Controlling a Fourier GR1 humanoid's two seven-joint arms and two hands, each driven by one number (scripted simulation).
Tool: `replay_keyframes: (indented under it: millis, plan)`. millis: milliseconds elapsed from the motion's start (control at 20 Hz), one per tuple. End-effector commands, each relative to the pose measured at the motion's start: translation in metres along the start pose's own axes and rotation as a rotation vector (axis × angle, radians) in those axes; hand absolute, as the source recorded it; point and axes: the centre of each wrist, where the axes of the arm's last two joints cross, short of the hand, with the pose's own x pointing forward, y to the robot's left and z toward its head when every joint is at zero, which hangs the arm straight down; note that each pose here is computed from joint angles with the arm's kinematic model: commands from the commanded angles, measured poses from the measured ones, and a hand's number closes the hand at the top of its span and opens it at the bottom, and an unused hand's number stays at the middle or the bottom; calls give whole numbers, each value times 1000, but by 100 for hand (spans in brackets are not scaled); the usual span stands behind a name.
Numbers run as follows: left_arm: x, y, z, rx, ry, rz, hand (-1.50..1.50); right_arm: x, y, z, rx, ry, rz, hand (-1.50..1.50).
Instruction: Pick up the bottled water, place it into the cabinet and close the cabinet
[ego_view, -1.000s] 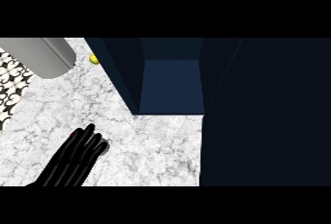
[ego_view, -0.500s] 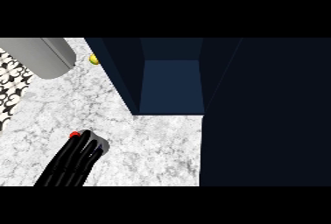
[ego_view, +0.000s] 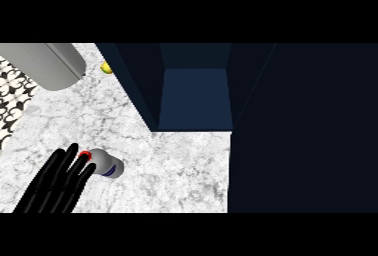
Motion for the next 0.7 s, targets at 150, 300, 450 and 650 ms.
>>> replay_keyframes:
  millis: [150, 300, 450, 650]
  plan:
    - [22, 23, 17, 69, -79, -22, -150, 46, 11, 27, 40, -91, -62, -150]
    - [4, 29, 14, 76, -31, -56, -150, 44, 8, 26, 16, -95, -84, -150]
    - [-10, 44, 9, 91, 1, -50, -150, 41, 1, 31, 21, -98, -58, -150]
    - [-39, 74, -3, 117, 11, -79, -150, 41, 8, 32, 37, -79, -83, -150]
